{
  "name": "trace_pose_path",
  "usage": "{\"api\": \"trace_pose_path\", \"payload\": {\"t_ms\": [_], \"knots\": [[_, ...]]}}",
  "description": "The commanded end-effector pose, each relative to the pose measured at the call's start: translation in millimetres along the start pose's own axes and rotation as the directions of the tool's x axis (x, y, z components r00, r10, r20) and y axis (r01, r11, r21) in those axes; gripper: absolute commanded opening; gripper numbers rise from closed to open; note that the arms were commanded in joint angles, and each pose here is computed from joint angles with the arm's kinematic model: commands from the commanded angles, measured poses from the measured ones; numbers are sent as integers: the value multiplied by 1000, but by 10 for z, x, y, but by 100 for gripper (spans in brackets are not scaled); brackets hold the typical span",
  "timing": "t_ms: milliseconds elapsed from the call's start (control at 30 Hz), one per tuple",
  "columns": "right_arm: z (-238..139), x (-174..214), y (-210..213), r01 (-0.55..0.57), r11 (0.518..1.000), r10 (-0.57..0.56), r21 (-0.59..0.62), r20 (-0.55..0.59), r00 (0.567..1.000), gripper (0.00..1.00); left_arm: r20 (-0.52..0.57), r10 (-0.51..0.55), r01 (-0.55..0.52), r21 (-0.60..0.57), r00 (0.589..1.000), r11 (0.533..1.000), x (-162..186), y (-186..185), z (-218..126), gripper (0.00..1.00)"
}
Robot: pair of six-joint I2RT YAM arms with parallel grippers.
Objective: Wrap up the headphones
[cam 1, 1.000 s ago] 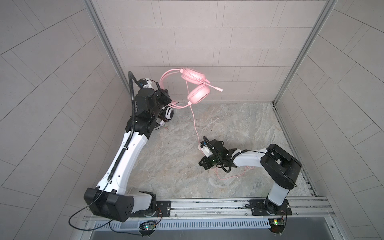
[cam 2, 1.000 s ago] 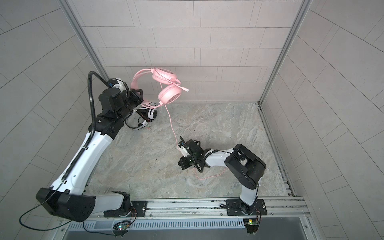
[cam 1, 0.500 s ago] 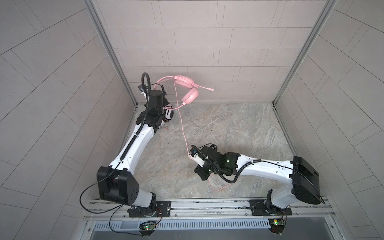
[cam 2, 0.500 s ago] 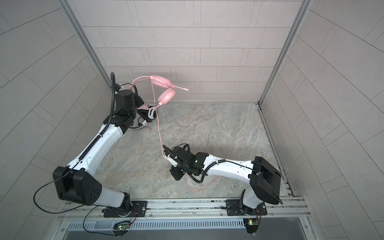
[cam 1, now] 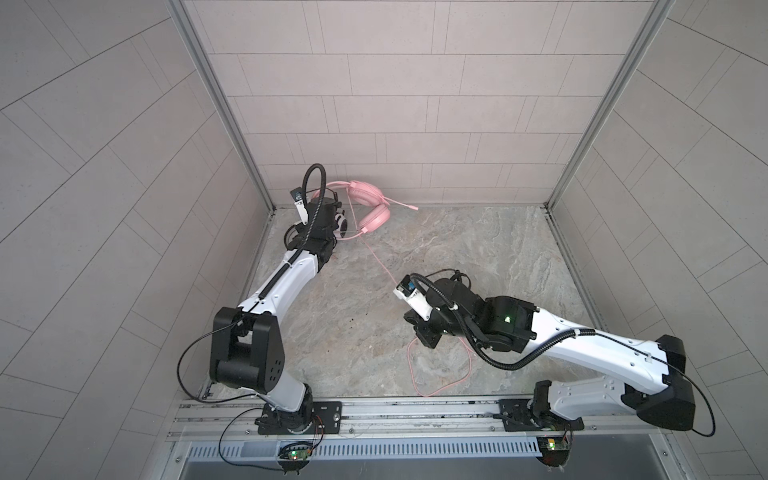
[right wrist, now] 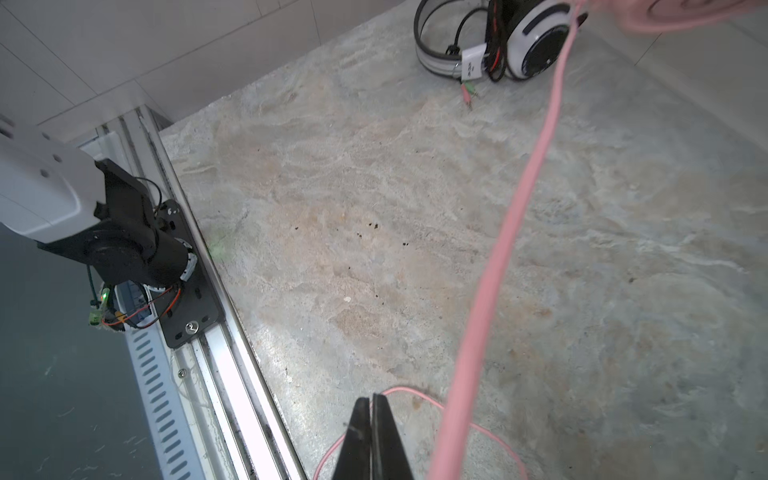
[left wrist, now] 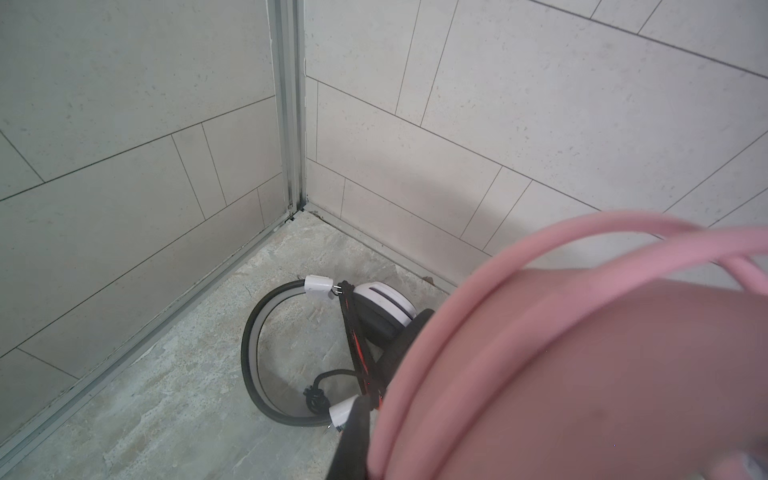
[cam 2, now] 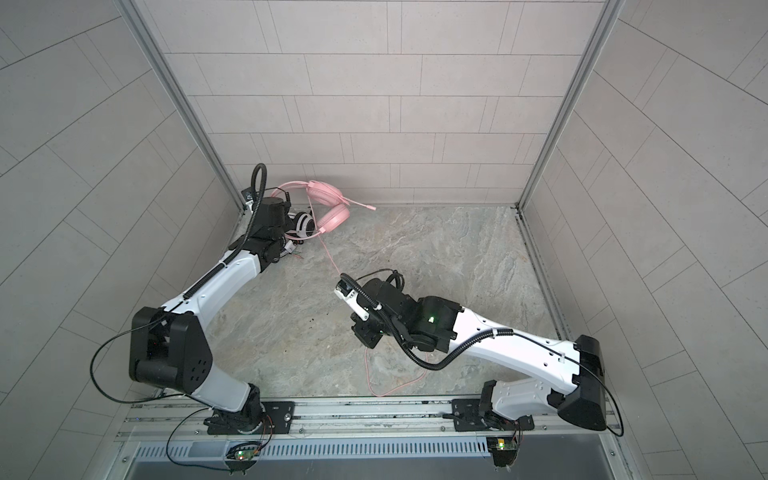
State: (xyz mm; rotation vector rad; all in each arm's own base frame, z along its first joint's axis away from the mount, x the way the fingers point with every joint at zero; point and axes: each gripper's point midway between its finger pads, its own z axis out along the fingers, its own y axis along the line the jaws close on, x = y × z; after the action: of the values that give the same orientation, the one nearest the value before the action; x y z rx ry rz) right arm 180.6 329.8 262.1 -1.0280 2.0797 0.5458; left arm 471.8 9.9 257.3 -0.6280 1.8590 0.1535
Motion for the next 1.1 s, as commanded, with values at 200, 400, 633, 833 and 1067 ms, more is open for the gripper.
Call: {"api": "trace_pose_path", "payload": {"t_ms": [200, 400, 633, 833, 1067], "knots": [[-427, -526, -90, 100, 992, -109, 75, 118, 987, 0, 113, -6, 5, 8, 994, 1000, -175, -23, -221, 0], [-606, -790, -185, 145, 978, -169, 148, 163, 972, 0, 110, 108, -111, 19, 988, 994, -31, -152, -409, 0], [-814, -940, -421, 163, 953, -212, 255, 178, 961, 0, 149, 273, -283, 52, 950, 958, 5, -454, -724, 0], [-990, -1010, -693, 136, 936, -206, 325, 192, 959, 0, 142, 359, -382, 190, 922, 905, 149, -777, -938, 0], [-1178, -1077, -967, 90, 924, -183, 373, 222, 958, 0, 153, 400, -428, 334, 904, 840, 234, -995, -1204, 0]]}}
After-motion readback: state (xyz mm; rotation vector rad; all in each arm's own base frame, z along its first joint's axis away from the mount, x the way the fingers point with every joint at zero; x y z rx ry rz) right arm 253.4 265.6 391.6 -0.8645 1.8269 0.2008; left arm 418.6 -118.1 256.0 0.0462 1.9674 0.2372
